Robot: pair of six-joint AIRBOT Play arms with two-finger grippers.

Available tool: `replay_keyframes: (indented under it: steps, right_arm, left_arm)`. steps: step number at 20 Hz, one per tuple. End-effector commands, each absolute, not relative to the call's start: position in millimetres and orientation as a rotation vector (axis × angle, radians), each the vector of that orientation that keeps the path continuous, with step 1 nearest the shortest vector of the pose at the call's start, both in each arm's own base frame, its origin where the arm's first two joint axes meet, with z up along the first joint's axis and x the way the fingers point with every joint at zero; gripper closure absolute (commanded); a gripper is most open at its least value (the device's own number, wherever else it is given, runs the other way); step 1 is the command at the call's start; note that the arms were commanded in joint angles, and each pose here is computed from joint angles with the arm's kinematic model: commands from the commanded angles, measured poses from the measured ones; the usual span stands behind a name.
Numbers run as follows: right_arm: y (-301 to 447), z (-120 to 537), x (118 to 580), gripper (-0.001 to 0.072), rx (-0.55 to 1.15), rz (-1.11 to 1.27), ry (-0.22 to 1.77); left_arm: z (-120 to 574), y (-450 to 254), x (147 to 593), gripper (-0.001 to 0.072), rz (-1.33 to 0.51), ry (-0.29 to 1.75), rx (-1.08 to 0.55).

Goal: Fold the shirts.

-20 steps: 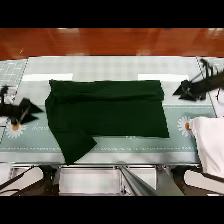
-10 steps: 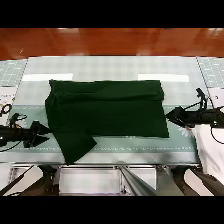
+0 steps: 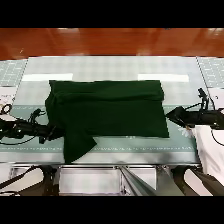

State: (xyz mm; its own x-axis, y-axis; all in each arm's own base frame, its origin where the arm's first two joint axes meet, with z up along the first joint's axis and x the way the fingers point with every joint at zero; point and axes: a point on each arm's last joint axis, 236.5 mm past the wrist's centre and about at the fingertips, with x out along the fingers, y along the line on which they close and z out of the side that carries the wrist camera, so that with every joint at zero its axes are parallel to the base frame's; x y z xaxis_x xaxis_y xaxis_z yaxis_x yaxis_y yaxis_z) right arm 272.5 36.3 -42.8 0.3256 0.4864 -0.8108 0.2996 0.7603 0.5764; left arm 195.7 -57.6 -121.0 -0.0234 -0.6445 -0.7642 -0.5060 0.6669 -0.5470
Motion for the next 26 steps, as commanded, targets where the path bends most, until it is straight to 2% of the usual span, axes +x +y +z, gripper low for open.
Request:
replay_keyframes:
  steps: [1, 4, 7, 11, 18, 20, 21, 26]
  right_arm:
    - [7.5, -58.0, 243.0, 0.0303, 0.730, 0.024, 1.380]
    - [11.3, -80.4, 191.1, 0.0303, 0.733, -0.022, 1.576]
    - [17.8, -91.4, 177.6, 0.0303, 0.746, -0.017, 1.613]
    - [22.0, -100.6, 188.9, 0.0303, 0.795, -0.006, 1.598]
    - [54.6, -111.7, 228.0, 0.0315, 1.040, 0.115, 1.524]
    - [57.6, -105.1, 244.2, 0.0528, 1.056, 0.158, 1.453]
    - [58.3, -100.1, 249.7, 0.0678, 1.024, 0.207, 1.425]
    - [48.8, -80.3, 260.3, 0.0687, 0.920, 0.279, 1.429]
  left_arm:
    - [-120.1, -61.6, 199.2, 0.0689, -0.193, 1.675, -0.886]
    - [-118.9, -61.0, 200.5, 0.0689, -0.192, 1.666, -0.882]
    - [-118.9, -61.1, 200.4, 0.0689, -0.192, 1.667, -0.882]
    - [-119.0, -61.1, 200.4, 0.0689, -0.192, 1.667, -0.882]
    - [-121.1, -58.7, 203.7, 0.0689, -0.179, 1.652, -0.877]
    - [-121.3, -58.3, 204.4, 0.0689, -0.177, 1.649, -0.876]
    - [-121.1, -58.0, 204.9, 0.0689, -0.177, 1.648, -0.875]
    - [-106.4, -49.6, 226.9, 0.0689, -0.198, 1.602, -0.846]
